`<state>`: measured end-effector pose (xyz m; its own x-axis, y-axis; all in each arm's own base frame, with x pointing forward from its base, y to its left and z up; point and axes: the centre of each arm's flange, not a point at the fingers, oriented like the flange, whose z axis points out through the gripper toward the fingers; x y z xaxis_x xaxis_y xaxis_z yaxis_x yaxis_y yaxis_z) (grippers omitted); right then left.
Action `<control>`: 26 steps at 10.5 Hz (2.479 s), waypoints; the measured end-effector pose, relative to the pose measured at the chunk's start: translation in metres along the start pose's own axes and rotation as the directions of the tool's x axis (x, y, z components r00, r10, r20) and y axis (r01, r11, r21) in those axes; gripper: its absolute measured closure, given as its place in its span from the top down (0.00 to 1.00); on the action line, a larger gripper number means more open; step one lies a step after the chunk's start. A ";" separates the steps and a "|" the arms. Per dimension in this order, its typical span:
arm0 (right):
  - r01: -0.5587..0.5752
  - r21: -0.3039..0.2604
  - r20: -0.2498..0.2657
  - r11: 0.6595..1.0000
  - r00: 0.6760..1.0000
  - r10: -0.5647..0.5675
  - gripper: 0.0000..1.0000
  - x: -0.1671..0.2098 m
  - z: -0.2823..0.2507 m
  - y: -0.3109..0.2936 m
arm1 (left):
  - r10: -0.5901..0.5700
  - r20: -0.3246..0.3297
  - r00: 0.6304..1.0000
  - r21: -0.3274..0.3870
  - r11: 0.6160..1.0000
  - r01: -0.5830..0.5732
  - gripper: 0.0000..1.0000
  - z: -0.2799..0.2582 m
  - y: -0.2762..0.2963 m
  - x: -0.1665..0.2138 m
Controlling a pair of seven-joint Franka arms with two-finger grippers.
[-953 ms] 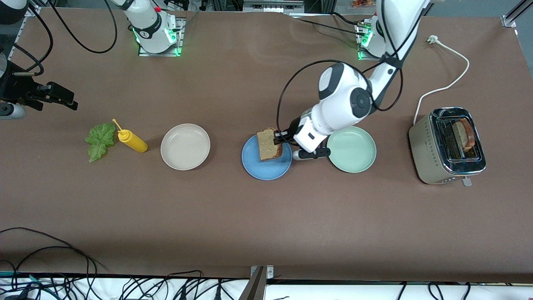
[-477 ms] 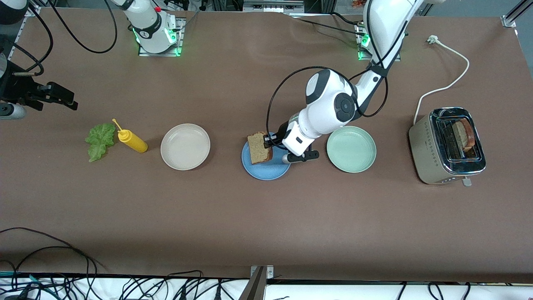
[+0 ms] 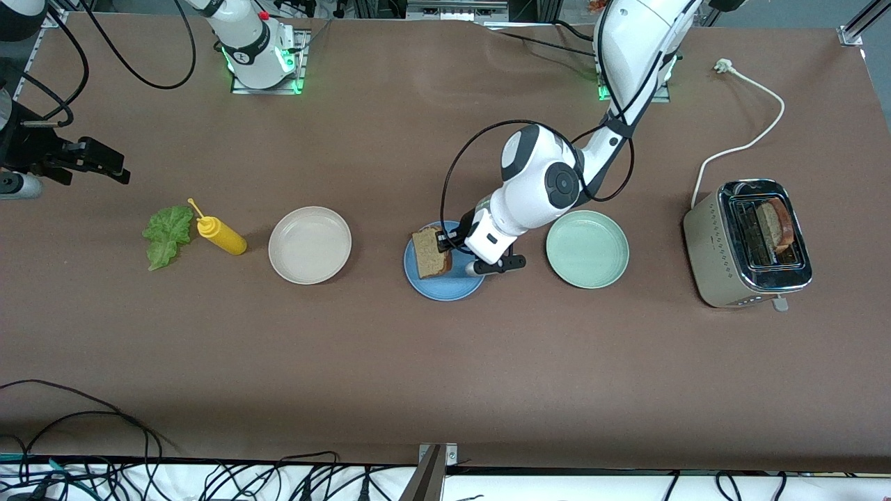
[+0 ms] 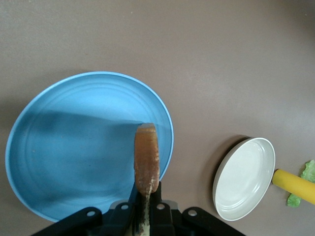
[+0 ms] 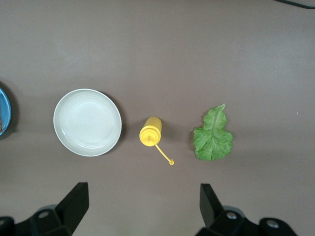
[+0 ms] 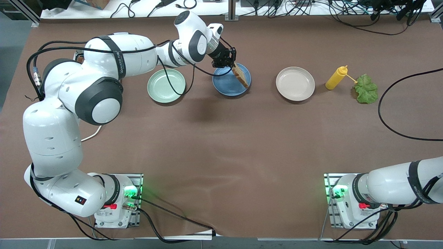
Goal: Make sandwich in blue plate with both arms
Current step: 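Lower the bread onto the blue plate and open the left gripper, then return the left gripper to the toaster while the right gripper reaches the lettuce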
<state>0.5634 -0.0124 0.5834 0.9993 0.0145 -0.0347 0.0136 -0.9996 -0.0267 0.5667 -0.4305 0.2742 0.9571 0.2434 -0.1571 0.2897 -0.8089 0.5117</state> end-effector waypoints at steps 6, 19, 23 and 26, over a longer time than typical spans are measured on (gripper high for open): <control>0.002 0.000 0.004 1.000 1.000 -0.002 1.00 0.001 0.002 -0.001 | 0.072 -0.057 0.996 -0.010 0.997 -0.073 0.11 -0.004 -0.005 0.015; 0.002 0.000 0.007 1.000 1.000 -0.002 1.00 0.002 0.004 -0.001 | 0.027 -0.113 0.993 0.041 0.999 -0.023 1.00 -0.012 -0.048 0.057; 0.002 0.000 0.007 1.000 1.000 -0.002 1.00 0.002 0.004 -0.001 | 0.002 -0.138 0.990 0.054 0.999 0.006 1.00 -0.021 -0.065 0.075; 0.003 -0.001 0.008 1.000 1.000 -0.003 1.00 0.002 0.004 -0.002 | -0.040 -0.171 0.984 0.063 0.997 0.051 1.00 -0.082 -0.087 0.110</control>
<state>0.5653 -0.0102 0.5792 0.9989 0.0182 -0.0421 0.0171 -0.9995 -0.0263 0.6471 -0.2894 0.2816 0.9311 0.3634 -0.0302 0.3375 -0.8273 0.4491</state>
